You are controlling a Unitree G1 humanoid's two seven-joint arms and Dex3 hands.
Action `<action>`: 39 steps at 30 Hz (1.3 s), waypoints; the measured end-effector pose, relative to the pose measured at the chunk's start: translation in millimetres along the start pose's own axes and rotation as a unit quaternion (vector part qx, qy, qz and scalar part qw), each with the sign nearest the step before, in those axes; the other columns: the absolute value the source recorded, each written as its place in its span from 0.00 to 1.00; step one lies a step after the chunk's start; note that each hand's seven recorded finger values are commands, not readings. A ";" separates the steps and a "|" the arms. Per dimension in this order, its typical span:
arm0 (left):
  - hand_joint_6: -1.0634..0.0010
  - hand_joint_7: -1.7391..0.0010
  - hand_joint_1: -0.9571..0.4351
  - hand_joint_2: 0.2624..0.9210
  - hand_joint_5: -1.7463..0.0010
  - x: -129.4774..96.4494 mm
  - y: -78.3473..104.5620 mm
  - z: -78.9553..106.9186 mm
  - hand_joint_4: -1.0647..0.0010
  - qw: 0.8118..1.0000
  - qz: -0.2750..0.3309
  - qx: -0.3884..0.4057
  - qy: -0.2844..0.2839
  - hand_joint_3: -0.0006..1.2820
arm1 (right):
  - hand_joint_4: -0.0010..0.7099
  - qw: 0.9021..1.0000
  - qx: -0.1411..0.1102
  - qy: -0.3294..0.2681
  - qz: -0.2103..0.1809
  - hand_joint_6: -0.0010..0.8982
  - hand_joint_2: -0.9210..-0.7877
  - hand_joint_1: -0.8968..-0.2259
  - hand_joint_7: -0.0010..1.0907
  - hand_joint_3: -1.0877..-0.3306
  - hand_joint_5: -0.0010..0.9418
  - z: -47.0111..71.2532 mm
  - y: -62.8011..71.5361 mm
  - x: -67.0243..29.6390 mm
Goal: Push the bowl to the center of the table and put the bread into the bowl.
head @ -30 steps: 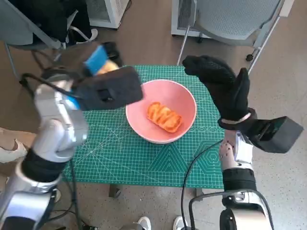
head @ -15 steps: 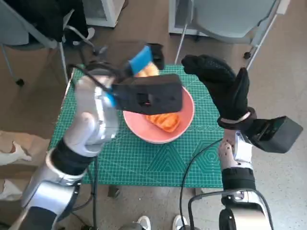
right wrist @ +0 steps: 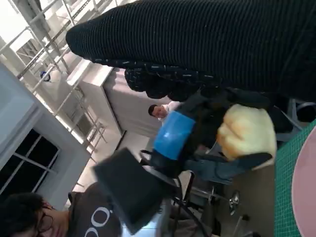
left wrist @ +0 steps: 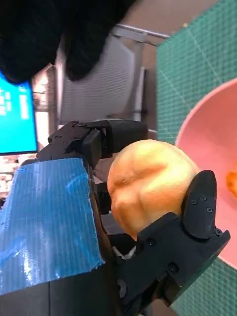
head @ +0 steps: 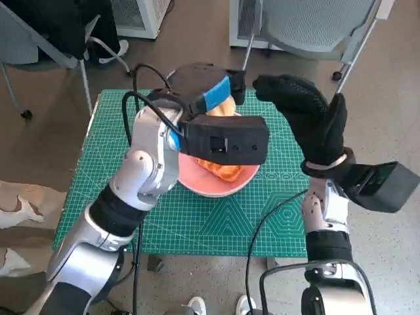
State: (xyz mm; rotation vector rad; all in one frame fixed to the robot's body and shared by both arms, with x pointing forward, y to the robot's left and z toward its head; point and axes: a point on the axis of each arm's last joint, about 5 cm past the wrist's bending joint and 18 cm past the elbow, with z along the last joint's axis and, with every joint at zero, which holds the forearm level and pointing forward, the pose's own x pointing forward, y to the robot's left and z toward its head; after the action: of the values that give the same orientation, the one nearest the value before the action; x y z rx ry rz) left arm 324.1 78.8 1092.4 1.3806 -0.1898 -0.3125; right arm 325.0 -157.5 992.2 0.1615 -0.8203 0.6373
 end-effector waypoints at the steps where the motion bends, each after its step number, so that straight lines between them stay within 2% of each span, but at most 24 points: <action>1: 0.71 0.49 0.87 0.65 0.13 0.8 -0.9 -1.4 0.53 1.000 -0.006 -0.004 0.001 0.50 | 0.18 1.000 0.000 0.000 0.000 0.00 0.00 0.32 0.32 0.23 0.00 0.0 0.0 -0.2; 2: 0.77 0.56 0.89 0.78 0.15 1.2 -1.3 -2.7 0.53 1.000 -0.012 -0.009 0.002 0.38 | 0.18 1.000 0.000 0.000 0.000 0.00 0.00 0.32 0.32 0.23 0.00 0.0 0.0 -0.5; 3: 0.84 0.62 0.77 0.76 0.43 1.3 -1.5 -3.9 0.70 1.000 -0.021 -0.016 0.001 0.29 | 0.18 1.000 0.000 0.000 -0.001 0.00 0.00 0.32 0.32 0.23 0.00 0.0 0.1 -0.6; 4: 0.85 0.65 0.73 0.75 0.54 1.2 -1.4 -5.0 0.75 0.999 -0.030 -0.020 0.001 0.25 | 0.18 1.000 0.000 0.000 -0.001 0.00 0.00 0.32 0.32 0.23 0.00 0.0 0.0 -0.8; 5: 0.89 0.70 0.63 0.74 0.71 1.1 -1.5 -6.0 0.84 0.999 -0.039 -0.025 0.000 0.20 | 0.18 1.000 -0.001 0.000 -0.001 0.00 0.00 0.32 0.33 0.23 0.00 0.1 0.1 -0.8; 6: 0.91 0.73 0.57 0.74 0.81 0.9 -1.4 -6.9 0.90 0.998 -0.048 -0.030 -0.002 0.16 | 0.18 1.000 -0.001 0.000 -0.002 0.00 0.00 0.32 0.33 0.23 0.00 0.2 0.1 -0.8; 7: 0.92 0.75 0.49 0.74 0.88 0.7 -1.5 -8.0 0.93 0.998 -0.055 -0.035 -0.003 0.14 | 0.18 1.000 -0.001 0.000 -0.002 0.00 0.00 0.32 0.33 0.23 0.00 0.3 0.1 -0.7; 9: 0.94 0.77 0.42 0.75 0.94 0.1 -1.9 -10.6 0.97 0.997 -0.067 -0.045 -0.007 0.11 | 0.18 1.000 -0.002 -0.001 -0.003 0.00 0.00 0.32 0.33 0.23 0.00 0.5 0.1 -0.5; 13: 0.96 0.80 0.35 0.81 0.99 -0.9 -2.5 -16.8 0.99 0.995 -0.078 -0.064 -0.014 0.07 | 0.18 1.000 -0.002 -0.001 -0.006 0.00 0.00 0.31 0.33 0.24 0.00 0.8 0.2 -0.2; 25: 0.99 0.82 0.28 0.88 1.00 -5.7 -7.4 -39.2 1.00 0.989 -0.078 -0.124 -0.029 0.04 | 0.18 1.000 -0.006 -0.007 -0.012 0.00 0.00 0.31 0.33 0.24 0.00 2.8 0.9 1.2; 34: 1.00 0.83 0.22 0.94 1.00 -9.0 -20.5 -63.5 1.00 0.978 -0.015 -0.203 -0.051 0.03 | 0.18 1.000 -0.006 -0.006 -0.012 0.00 0.00 0.32 0.31 0.24 0.00 2.1 2.2 1.0; 39: 1.00 0.85 0.19 0.98 1.00 -11.3 -27.7 -76.5 1.00 0.967 -0.001 -0.252 -0.047 0.03 | 0.18 1.000 -0.007 -0.007 -0.013 0.00 0.00 0.32 0.30 0.24 0.00 2.2 3.2 0.5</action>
State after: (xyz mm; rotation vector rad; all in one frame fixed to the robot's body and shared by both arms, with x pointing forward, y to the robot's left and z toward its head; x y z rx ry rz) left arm 334.4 149.4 1051.7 0.8635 -0.1719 -0.3967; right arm 322.1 -155.5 993.8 0.1634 -0.8354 0.6066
